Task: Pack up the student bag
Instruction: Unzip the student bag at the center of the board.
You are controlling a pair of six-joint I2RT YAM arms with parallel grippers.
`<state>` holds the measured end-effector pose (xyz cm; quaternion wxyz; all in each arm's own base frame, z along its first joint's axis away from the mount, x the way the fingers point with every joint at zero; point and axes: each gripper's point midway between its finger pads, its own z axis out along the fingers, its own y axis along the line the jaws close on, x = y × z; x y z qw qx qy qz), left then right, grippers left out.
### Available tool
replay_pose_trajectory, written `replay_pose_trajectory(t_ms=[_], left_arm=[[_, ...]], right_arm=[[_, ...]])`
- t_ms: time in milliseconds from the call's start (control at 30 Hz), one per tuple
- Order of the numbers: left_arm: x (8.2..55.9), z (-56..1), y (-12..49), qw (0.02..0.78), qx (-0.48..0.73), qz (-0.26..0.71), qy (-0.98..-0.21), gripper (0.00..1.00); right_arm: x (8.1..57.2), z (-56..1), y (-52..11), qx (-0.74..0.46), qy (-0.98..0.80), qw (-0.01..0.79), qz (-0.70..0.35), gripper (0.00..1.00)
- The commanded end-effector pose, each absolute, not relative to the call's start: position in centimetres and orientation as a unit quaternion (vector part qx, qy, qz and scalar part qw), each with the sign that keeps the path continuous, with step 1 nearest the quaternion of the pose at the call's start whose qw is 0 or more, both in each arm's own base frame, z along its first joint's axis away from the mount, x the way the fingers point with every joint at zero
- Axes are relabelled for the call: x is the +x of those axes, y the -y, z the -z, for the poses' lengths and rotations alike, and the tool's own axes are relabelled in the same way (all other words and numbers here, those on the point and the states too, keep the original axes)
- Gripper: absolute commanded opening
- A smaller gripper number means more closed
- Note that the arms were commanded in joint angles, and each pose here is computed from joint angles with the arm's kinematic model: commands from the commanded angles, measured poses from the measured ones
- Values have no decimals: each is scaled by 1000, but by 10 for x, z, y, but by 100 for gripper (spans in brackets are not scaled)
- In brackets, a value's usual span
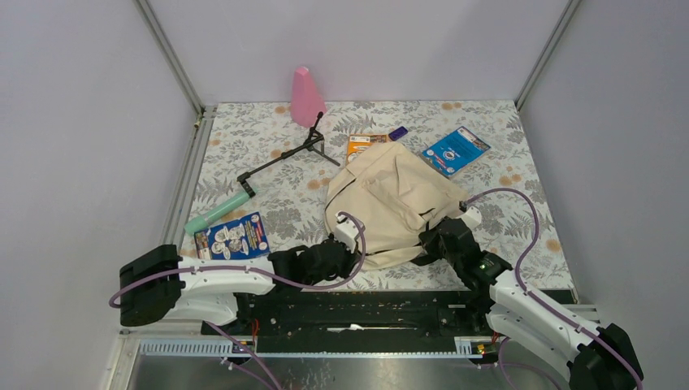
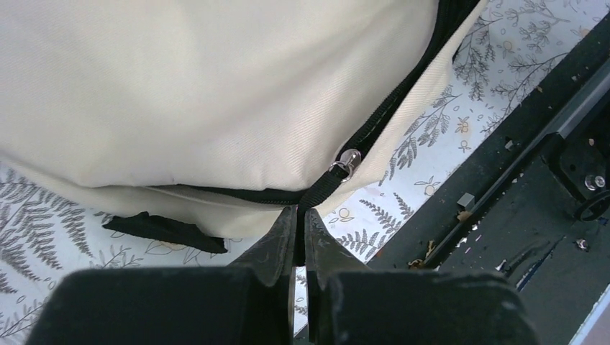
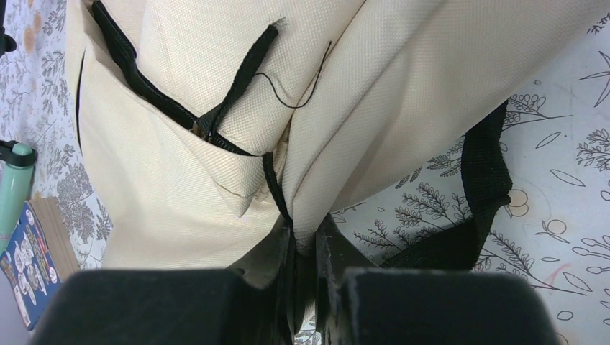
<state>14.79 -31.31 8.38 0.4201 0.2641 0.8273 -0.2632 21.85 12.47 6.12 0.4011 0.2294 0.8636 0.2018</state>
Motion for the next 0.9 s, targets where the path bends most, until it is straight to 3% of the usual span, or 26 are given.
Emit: replay_pose_trajectory(t_ms=[0, 533, 600, 667, 867], left_arm=[[164, -78, 280, 443, 236, 196, -842, 0], [200, -80, 228, 466, 154, 152, -858, 0], [203, -80, 226, 466, 148, 151, -859, 0], [204, -86, 231, 471, 150, 165, -853, 0], [199, -97, 246, 477, 173, 211, -836, 0]], right_arm=[[233, -72, -104, 258, -839, 450, -167, 0], [226, -67, -97, 261, -847, 439, -148, 0], [225, -67, -93, 257, -849, 441, -139, 9], [224, -72, -89, 254, -848, 447, -131, 26], [223, -94, -88, 217, -846, 468, -137, 64]])
